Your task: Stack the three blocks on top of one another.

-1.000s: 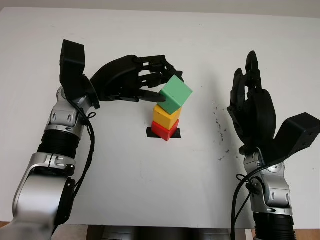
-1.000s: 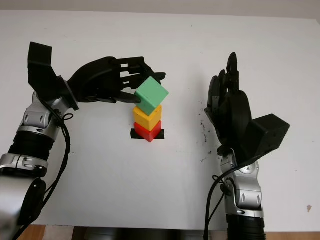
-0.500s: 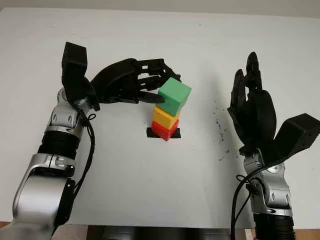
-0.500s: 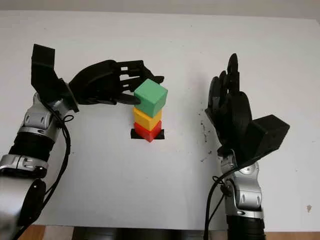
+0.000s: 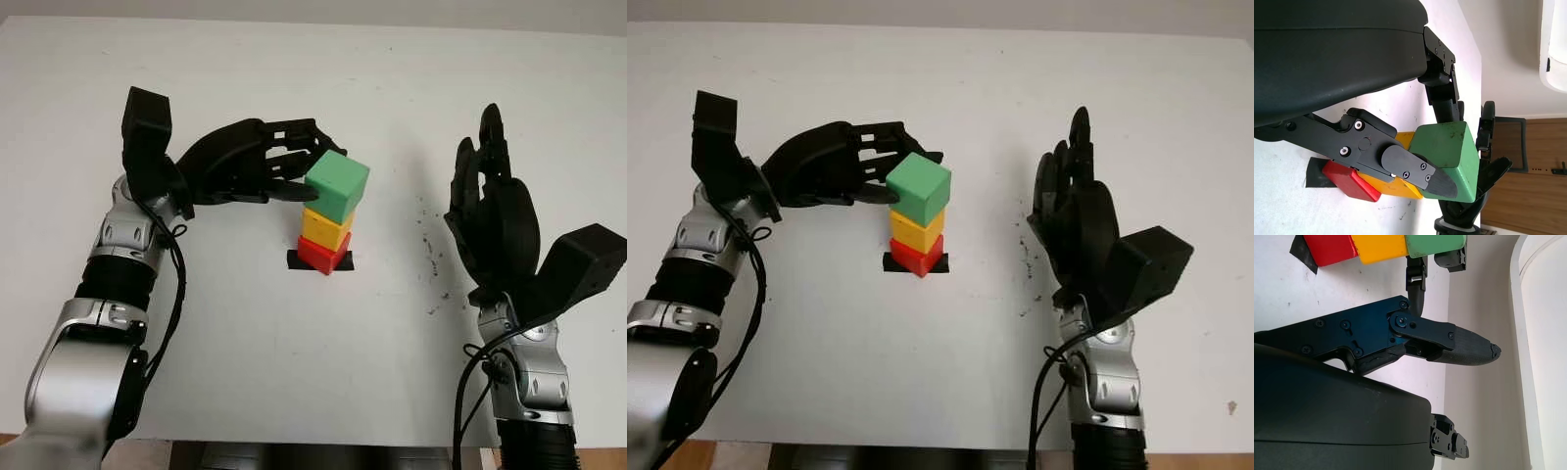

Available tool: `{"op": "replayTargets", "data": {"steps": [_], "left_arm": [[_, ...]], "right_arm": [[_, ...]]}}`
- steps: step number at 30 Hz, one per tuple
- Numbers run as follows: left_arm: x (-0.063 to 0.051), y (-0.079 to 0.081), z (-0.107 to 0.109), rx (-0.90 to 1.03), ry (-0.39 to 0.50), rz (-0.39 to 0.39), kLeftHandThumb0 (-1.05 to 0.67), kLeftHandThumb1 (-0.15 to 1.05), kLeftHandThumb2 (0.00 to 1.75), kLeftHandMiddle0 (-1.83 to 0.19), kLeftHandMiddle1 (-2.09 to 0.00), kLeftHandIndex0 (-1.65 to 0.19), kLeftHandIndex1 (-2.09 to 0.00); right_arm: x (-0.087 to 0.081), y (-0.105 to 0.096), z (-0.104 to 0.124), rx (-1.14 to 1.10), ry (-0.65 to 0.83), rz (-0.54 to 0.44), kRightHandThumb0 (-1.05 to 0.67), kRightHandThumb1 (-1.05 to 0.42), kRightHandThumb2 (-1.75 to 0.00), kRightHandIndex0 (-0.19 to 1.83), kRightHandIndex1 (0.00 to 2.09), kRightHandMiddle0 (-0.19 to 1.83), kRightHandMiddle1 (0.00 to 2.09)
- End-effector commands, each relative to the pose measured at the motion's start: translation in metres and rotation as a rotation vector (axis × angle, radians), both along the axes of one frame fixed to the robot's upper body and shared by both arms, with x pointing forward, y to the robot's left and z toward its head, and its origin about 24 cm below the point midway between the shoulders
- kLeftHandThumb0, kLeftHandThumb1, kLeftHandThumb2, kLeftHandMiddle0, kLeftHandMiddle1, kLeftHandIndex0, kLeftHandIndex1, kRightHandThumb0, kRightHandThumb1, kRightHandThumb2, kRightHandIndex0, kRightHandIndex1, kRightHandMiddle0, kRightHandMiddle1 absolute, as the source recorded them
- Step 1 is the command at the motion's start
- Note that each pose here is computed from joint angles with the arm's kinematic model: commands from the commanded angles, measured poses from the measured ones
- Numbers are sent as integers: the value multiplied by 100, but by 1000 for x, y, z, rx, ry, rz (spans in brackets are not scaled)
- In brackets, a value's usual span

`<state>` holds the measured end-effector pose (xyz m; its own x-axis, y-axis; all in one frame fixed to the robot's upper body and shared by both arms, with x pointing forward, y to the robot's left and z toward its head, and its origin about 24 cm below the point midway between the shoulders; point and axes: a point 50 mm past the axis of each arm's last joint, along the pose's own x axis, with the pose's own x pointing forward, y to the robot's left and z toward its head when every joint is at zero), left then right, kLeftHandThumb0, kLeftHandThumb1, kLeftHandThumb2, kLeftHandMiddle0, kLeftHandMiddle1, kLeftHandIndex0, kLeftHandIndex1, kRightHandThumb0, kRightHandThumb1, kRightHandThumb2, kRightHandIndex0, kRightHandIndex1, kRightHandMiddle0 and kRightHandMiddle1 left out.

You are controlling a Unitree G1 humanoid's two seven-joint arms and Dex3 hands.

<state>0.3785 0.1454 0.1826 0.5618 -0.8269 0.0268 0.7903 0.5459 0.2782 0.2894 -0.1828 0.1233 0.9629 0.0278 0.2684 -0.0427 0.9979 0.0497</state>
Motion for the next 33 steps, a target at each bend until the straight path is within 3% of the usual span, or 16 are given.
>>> {"op": "replayTargets", "data": {"steps": [1,9,11,15,17,28,33], "left_arm": [[2,4,0,31,-2,19,-45,100,6,-18,-6,-48,-137],[2,7,0,37,8,17,-47,100,5,-16,-5,-46,-138],[1,8,0,35,21,5,-47,98,5,-15,-5,-45,-125],[-1,7,1,50,49,-46,-56,93,5,-1,-5,-45,-48],[-2,6,2,58,41,-65,-58,91,5,4,-4,-45,-27],[-7,7,4,84,29,-125,-61,88,5,13,-3,-38,-11],[-9,11,7,97,-6,-139,-67,88,5,15,-4,-20,-2]], "right_arm": [[-3,-4,0,-15,-4,-4,-68,-105,-67,-19,0,-19,0],[-3,-4,-1,-20,4,-1,-68,-105,-67,-19,0,-19,0],[-3,-4,-1,-23,5,1,-67,-105,-69,-19,0,-19,0],[-4,-4,-1,-28,5,9,-66,-105,-71,-19,0,-19,0],[-3,-4,-1,-26,6,8,-66,-105,-71,-19,0,-19,0],[-3,-4,-3,-12,14,3,-65,-105,-68,-19,0,-19,0],[-3,-4,-3,-6,15,3,-65,-105,-68,-19,0,-19,0]]}}
